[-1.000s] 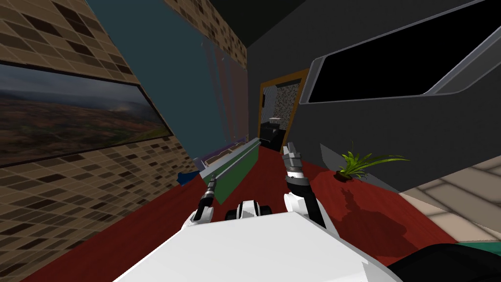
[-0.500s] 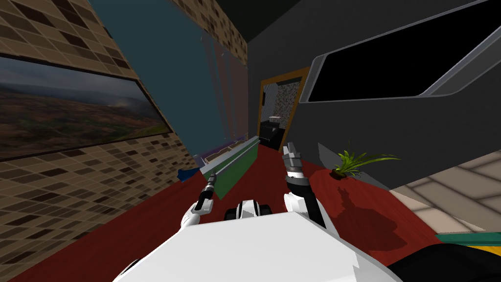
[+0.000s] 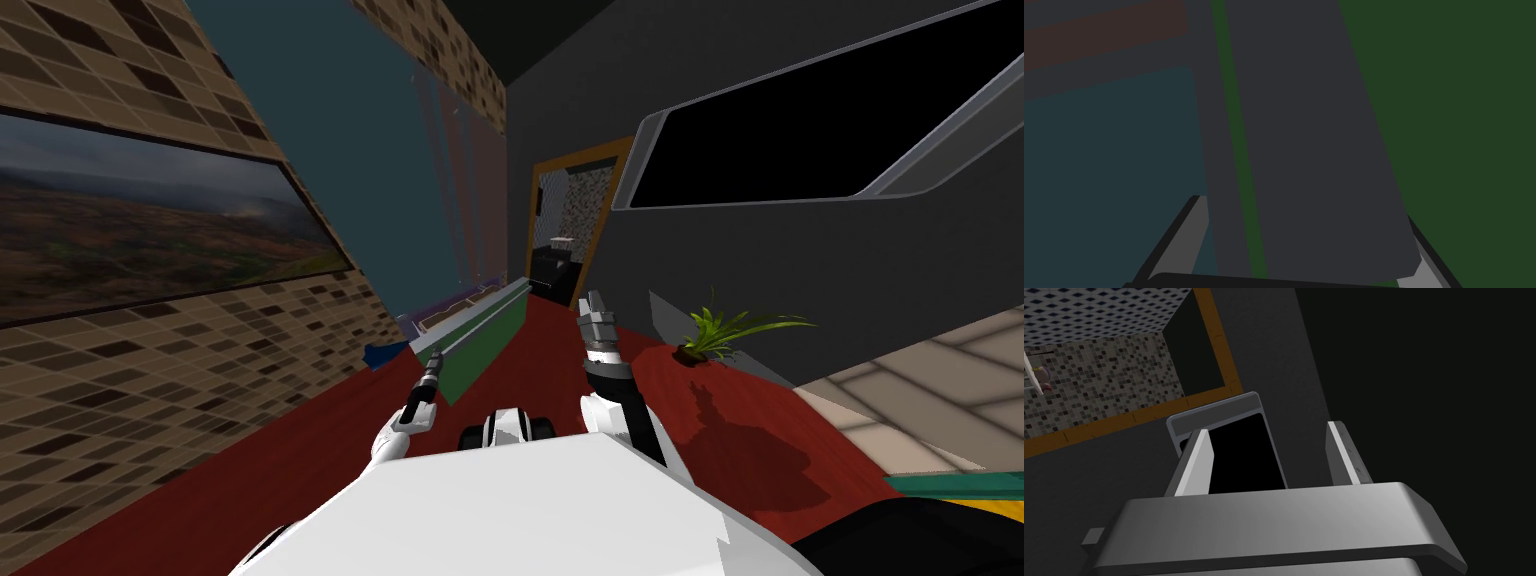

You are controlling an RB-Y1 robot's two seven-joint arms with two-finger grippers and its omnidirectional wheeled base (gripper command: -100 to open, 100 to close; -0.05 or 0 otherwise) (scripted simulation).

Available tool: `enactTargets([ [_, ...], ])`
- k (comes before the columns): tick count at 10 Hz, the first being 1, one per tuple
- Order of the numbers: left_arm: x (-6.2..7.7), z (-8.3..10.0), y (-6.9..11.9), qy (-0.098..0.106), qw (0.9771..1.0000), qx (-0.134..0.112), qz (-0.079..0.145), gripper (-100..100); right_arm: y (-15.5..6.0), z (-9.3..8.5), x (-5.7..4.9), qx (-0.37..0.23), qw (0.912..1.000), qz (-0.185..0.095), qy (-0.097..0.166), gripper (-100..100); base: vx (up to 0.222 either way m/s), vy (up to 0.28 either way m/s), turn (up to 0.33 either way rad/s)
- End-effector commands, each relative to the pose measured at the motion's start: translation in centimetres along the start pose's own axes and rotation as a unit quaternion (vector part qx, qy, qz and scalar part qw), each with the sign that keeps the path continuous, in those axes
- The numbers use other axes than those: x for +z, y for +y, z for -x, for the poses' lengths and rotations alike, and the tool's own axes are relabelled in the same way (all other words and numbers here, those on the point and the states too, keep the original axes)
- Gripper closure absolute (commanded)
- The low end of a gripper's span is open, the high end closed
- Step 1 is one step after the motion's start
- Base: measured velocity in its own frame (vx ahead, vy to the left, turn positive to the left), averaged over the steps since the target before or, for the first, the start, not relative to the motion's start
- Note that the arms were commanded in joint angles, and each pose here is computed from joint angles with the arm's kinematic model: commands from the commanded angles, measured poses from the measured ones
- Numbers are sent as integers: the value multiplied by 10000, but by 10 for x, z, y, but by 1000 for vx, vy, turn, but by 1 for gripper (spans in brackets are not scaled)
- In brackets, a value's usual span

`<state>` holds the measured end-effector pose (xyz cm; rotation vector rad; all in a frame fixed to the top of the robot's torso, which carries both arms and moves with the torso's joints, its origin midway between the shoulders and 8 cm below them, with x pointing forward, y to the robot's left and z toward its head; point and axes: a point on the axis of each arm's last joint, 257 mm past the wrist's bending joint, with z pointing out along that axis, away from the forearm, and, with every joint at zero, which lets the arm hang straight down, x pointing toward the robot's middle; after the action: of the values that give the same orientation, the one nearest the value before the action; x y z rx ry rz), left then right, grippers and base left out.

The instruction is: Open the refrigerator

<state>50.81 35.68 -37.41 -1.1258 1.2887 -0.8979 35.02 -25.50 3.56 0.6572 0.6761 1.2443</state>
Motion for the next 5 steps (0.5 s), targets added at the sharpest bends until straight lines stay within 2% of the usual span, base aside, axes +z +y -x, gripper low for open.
enactTargets([
  [1, -2, -2, 4, 13, 10000, -8, 54, 0, 0, 0, 0, 0, 10000, 0, 0, 0, 4, -4, -14],
  [5, -7, -7, 14, 46, 9998, -24, 177, 0, 0, 0, 0, 0, 10000, 0, 0, 0, 1, -1, -3],
])
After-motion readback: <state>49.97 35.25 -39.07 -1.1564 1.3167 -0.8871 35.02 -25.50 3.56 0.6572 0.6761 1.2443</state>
